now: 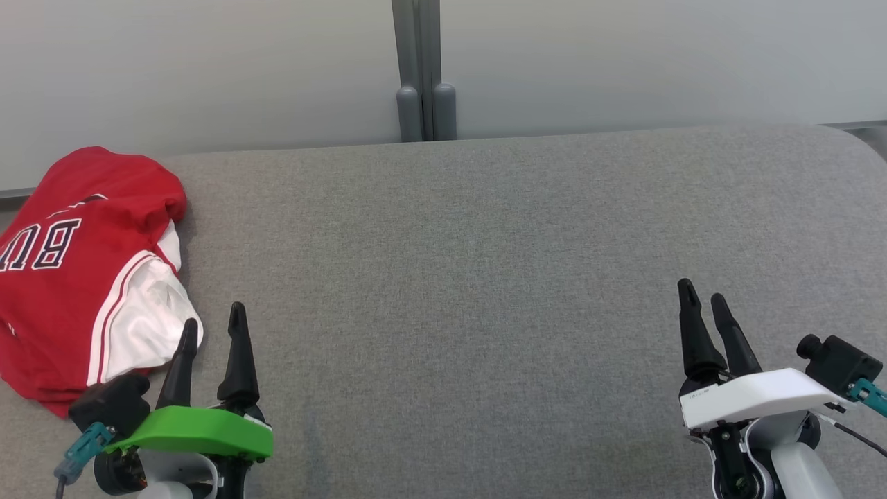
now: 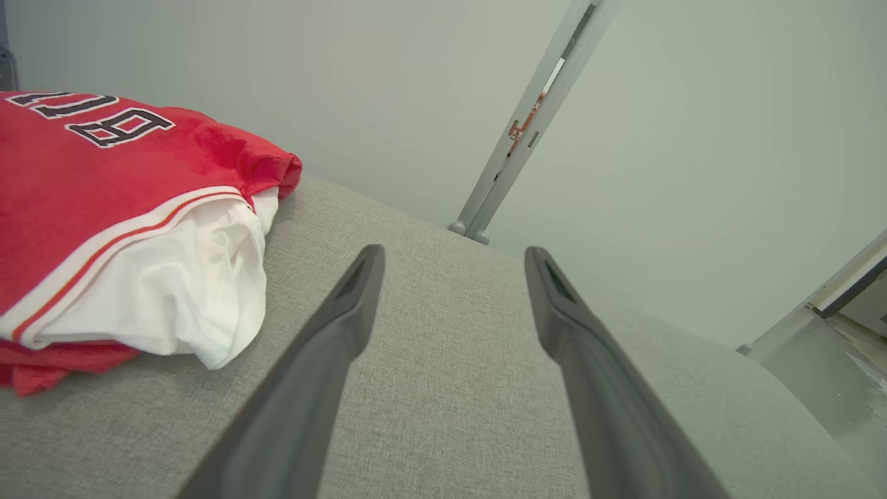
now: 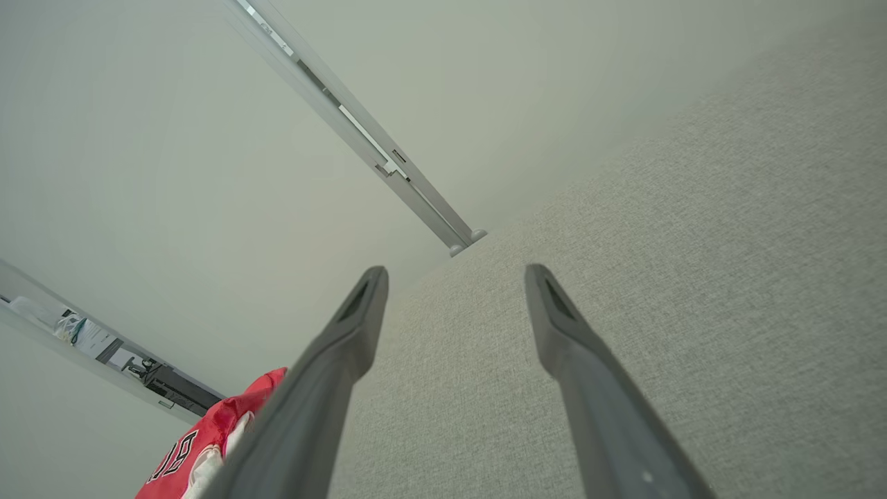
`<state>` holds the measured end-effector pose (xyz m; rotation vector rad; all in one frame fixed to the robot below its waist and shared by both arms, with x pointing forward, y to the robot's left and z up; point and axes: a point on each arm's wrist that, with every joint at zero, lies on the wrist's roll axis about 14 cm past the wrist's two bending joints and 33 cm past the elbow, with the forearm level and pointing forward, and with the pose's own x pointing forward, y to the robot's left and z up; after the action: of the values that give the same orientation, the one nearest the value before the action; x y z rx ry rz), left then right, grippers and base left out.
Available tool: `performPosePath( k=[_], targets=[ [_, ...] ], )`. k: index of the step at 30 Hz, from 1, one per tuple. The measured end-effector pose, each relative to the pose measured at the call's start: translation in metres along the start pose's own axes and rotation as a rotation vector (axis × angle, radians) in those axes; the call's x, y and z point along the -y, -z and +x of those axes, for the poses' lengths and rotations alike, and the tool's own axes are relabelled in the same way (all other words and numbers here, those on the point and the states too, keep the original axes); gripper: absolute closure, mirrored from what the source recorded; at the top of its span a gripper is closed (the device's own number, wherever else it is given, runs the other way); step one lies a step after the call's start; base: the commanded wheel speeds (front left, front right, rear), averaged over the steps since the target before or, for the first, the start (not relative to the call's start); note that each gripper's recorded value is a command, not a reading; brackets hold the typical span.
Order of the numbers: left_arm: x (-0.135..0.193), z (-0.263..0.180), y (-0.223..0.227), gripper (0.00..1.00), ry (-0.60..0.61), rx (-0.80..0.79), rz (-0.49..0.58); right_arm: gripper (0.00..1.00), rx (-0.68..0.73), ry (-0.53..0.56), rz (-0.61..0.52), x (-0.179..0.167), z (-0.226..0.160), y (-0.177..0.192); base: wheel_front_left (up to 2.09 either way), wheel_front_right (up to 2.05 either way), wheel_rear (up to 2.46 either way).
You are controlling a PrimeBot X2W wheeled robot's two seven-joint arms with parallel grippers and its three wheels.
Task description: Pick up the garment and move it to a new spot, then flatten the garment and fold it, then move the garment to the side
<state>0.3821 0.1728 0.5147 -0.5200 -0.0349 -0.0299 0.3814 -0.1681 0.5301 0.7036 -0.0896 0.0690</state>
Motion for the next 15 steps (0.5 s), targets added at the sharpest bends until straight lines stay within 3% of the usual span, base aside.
performPosePath(
  k=[15],
  targets=[
    [0.0075,-0.0004,-0.0010,0.00,0.038,0.016,0.161,0.00,0.007,-0.032,-0.167,-0.0056,-0.0020,0.0013,0.00,0.00,0.00]
  ],
)
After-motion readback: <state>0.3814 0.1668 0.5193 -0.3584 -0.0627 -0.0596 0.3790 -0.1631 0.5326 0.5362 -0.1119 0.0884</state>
